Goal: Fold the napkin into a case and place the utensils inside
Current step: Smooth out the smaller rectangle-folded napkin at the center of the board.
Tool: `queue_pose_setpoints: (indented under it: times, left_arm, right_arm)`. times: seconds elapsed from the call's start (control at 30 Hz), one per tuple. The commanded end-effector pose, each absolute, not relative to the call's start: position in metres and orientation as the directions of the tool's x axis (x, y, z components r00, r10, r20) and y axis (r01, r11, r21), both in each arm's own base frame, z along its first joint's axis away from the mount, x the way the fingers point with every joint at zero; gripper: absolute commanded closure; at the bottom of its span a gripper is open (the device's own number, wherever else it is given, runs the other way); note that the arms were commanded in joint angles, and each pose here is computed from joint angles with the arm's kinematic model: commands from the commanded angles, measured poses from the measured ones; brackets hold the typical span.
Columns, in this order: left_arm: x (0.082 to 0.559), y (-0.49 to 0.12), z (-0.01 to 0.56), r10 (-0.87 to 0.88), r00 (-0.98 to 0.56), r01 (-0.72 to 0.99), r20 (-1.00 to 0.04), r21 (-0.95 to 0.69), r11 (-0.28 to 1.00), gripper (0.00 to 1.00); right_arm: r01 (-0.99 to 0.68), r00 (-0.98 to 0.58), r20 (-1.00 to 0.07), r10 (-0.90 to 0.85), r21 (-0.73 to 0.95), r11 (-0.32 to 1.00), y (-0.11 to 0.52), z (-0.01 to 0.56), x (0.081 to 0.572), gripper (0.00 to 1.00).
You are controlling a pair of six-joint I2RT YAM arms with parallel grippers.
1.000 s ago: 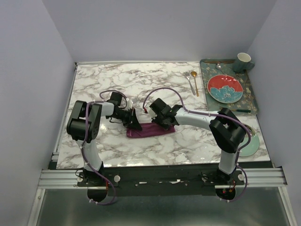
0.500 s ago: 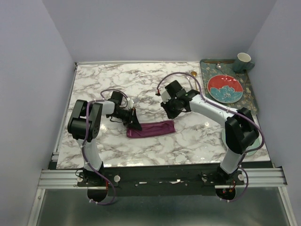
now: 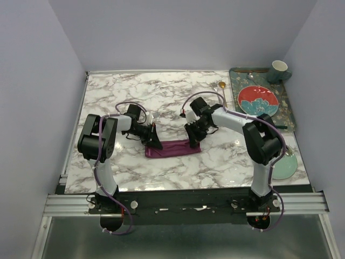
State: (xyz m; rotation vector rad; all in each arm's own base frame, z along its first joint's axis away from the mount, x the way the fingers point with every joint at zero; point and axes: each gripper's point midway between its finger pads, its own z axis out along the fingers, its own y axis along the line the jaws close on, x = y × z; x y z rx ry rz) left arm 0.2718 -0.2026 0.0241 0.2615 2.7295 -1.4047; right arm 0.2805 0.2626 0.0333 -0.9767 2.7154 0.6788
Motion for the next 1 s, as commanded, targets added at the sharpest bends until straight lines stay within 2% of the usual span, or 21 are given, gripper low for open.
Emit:
queue_pose_setpoints:
  times: [0.0, 0.1, 0.17, 0.33, 0.47, 0.5, 0.63, 0.97]
  left_arm:
    - [0.274, -0.181, -0.01, 0.152, -0.979, 0.203, -0.135, -0.702, 0.683, 0.99]
    - [0.273, -0.18, -0.011, 0.174, -0.975, 0.221, -0.138, -0.696, 0.684, 0.99]
    - [0.272, -0.179, -0.011, 0.191, -0.971, 0.238, -0.146, -0.695, 0.678, 1.0]
    - [0.272, -0.179, -0.01, 0.214, -0.964, 0.261, -0.156, -0.695, 0.67, 1.0]
    - [0.27, -0.179, -0.011, 0.219, -0.964, 0.26, -0.15, -0.697, 0.668, 1.0]
    - [0.271, -0.178, -0.012, 0.232, -0.959, 0.28, -0.164, -0.695, 0.662, 1.0]
    - [0.271, -0.178, -0.012, 0.24, -0.956, 0.289, -0.169, -0.694, 0.66, 1.0]
    - [0.269, -0.178, -0.014, 0.248, -0.956, 0.284, -0.156, -0.698, 0.658, 1.0]
  right_arm:
    - [-0.518, -0.847, -0.146, -0.512, 0.449, 0.728, 0.247, -0.006, 0.26, 0.82]
    - [-0.469, -0.868, -0.112, -0.484, 0.502, 0.726, 0.241, -0.008, 0.254, 0.82]
    - [-0.464, -0.87, -0.127, -0.476, 0.535, 0.706, 0.241, -0.001, 0.254, 0.83]
    - [-0.51, -0.845, -0.268, -0.463, 0.666, 0.545, 0.268, 0.058, 0.256, 0.83]
    - [-0.504, -0.84, -0.326, -0.434, 0.766, 0.399, 0.289, 0.1, 0.252, 0.81]
    - [-0.472, -0.852, -0.314, -0.419, 0.806, 0.356, 0.295, 0.109, 0.249, 0.81]
    - [-0.389, -0.885, -0.245, -0.396, 0.857, 0.338, 0.302, 0.106, 0.247, 0.8]
    - [-0.187, -0.944, -0.017, -0.329, 0.851, 0.49, 0.28, 0.018, 0.26, 0.8]
